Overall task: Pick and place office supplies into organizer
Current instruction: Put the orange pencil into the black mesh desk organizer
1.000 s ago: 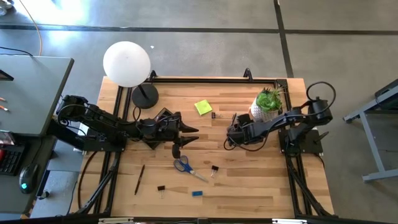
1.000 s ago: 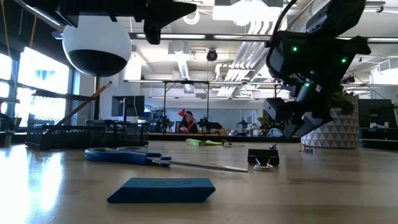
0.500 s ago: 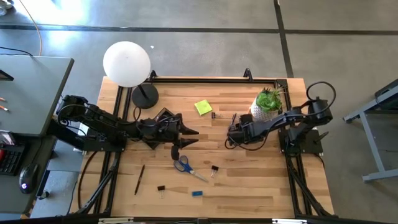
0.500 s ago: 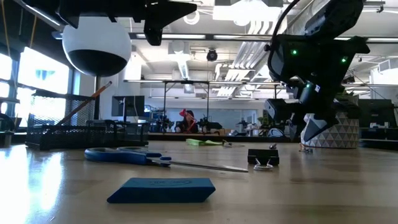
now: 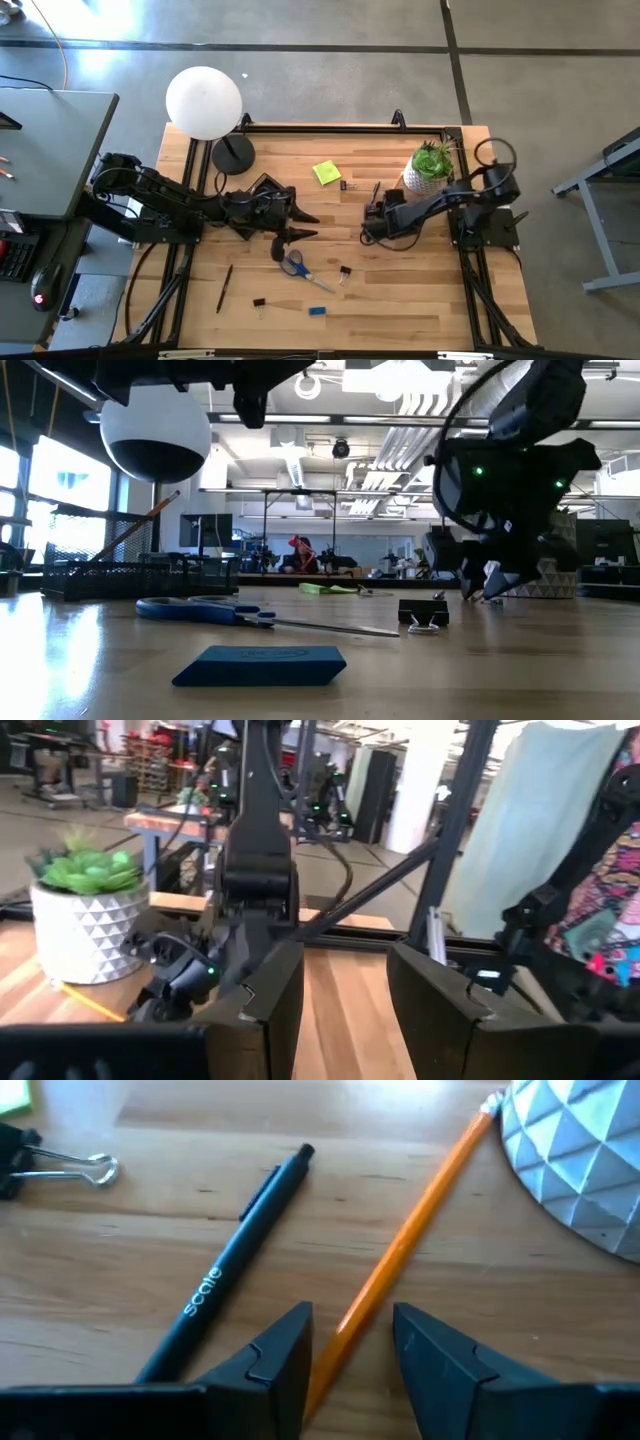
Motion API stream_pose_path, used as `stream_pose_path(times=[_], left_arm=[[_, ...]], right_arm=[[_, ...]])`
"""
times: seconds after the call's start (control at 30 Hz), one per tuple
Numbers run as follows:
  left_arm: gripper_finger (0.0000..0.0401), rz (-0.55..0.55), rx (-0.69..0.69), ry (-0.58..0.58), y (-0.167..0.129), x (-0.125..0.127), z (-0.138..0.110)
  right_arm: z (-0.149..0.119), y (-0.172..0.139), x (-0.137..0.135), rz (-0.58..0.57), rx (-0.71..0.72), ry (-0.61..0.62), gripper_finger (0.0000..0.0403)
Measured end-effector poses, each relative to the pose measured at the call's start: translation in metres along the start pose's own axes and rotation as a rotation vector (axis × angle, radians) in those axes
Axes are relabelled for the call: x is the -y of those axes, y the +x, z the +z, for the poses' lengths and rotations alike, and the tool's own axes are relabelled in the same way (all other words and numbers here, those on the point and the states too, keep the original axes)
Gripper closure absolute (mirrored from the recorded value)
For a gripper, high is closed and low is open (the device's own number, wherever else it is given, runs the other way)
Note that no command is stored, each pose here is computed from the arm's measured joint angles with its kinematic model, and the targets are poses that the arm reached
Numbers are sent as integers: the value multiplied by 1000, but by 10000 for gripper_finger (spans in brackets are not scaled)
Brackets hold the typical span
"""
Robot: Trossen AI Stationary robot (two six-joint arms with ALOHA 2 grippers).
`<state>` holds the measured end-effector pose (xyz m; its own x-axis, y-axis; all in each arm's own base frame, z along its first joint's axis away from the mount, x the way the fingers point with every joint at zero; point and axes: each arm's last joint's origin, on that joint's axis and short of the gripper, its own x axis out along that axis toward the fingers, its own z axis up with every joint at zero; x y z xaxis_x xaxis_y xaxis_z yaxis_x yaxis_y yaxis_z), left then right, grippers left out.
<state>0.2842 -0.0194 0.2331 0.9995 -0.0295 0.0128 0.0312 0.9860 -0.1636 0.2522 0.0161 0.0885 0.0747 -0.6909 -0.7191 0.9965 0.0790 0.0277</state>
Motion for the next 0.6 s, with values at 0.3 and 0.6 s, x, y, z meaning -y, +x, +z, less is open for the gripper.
stream_pose_path(times=[0.3, 0.6], left_arm=[[265, -31, 43, 36, 0, 1, 5], [265, -33, 147, 103, -1, 3, 14]], right_arm=[[-34, -19, 8, 68, 87, 81, 284], [-50, -38, 9, 143, 65, 64, 387]])
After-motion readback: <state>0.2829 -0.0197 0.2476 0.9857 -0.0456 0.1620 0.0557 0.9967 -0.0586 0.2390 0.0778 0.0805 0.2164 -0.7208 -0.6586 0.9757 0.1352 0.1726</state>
